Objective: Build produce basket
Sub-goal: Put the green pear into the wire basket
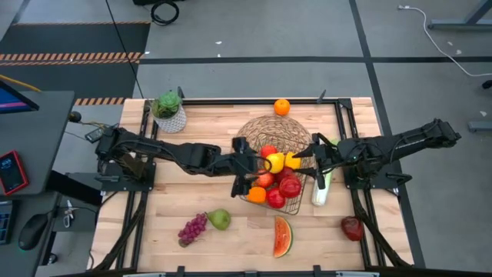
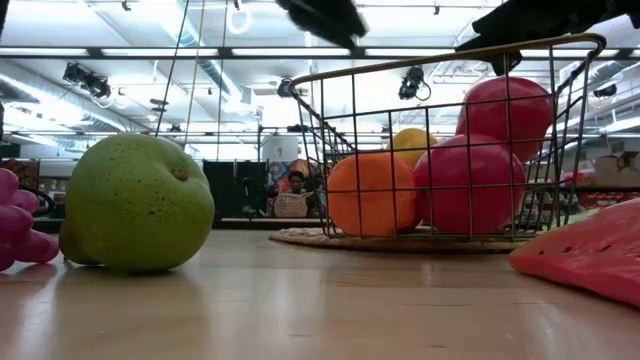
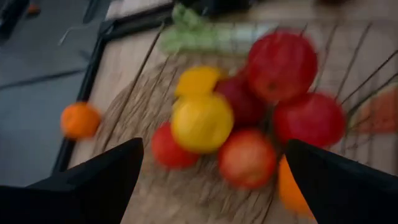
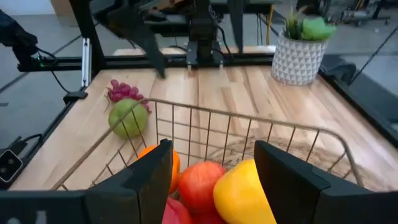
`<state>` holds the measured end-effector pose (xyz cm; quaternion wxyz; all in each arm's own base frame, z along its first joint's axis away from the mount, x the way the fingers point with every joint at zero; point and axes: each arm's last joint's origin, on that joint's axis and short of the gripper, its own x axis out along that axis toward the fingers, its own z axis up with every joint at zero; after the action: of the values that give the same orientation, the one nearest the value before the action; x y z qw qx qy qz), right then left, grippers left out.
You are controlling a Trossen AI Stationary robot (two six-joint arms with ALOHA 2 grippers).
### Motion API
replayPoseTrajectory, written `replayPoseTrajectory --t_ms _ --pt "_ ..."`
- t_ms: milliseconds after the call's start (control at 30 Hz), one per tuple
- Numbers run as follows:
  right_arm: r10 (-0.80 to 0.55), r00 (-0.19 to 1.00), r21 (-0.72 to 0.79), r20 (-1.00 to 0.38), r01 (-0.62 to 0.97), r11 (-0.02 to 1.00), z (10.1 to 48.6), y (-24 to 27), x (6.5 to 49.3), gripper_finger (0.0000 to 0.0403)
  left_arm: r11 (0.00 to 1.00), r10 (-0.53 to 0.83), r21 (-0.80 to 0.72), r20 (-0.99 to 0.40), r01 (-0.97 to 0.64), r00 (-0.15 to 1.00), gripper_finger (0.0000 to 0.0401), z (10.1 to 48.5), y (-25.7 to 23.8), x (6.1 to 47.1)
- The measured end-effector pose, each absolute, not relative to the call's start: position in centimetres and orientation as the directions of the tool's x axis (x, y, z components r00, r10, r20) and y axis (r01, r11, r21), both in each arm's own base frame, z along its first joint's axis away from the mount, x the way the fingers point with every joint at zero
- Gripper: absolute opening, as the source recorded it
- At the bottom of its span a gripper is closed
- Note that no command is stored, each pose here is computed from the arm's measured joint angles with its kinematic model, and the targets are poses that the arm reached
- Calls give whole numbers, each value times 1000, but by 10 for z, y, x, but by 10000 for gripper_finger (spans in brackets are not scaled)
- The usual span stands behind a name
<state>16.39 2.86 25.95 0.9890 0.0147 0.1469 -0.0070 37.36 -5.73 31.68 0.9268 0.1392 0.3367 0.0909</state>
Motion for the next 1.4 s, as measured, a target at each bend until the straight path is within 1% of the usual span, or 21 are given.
replayPoseTrajectory --t_ms 133,367,467,533,600,700,800,900,1000,1100,1133,1200,1267,1333,1400 --pt "-10 953 29 -302 20 999 258 29 165 231 934 333 321 -627 -156 705 400 323 -53 358" --pt "-31 945 31 -326 43 999 254 27 168 231 942 333 267 -652 -205 681 400 330 -55 345" --pt "-105 939 14 -327 116 993 253 21 171 231 942 336 250 -672 -226 659 400 329 -58 340" --pt "-174 926 -5 -334 183 983 251 16 174 231 936 351 266 -686 -229 638 400 327 -61 336" --pt "-216 911 -14 -350 226 974 248 10 176 231 923 384 297 -670 -244 636 400 328 -63 335" --pt "-264 890 -22 -373 275 961 243 2 182 231 898 438 350 -638 -268 634 400 335 -67 325" --pt "-303 858 -41 -415 315 948 238 -6 189 231 884 463 366 -607 -290 646 400 342 -68 316" --pt "-348 824 -74 -447 353 933 244 -14 197 231 867 494 392 -586 -308 642 400 337 -67 304" --pt "-371 802 -116 -468 360 926 251 -18 205 231 866 498 374 -579 -333 646 400 326 -63 291" --pt "-376 804 -137 -461 354 925 261 -21 211 231 876 481 312 -592 -367 646 400 314 -60 277" --pt "-379 801 -144 -463 354 924 264 -22 211 231 884 463 260 -597 -388 655 400 313 -60 274" --pt "-385 806 -157 -449 353 922 270 -23 211 231 905 398 157 -645 -396 653 400 309 -58 263" --pt "-395 810 -175 -432 354 919 274 -25 208 231 924 302 47 -697 -379 651 400 303 -61 260" --pt "-405 820 -188 -405 359 914 279 -27 206 231 934 231 -3 -757 -356 611 400 292 -65 254" --pt "-421 812 -198 -405 371 907 281 -31 202 231 943 167 -49 -789 -330 592 400 285 -71 251"
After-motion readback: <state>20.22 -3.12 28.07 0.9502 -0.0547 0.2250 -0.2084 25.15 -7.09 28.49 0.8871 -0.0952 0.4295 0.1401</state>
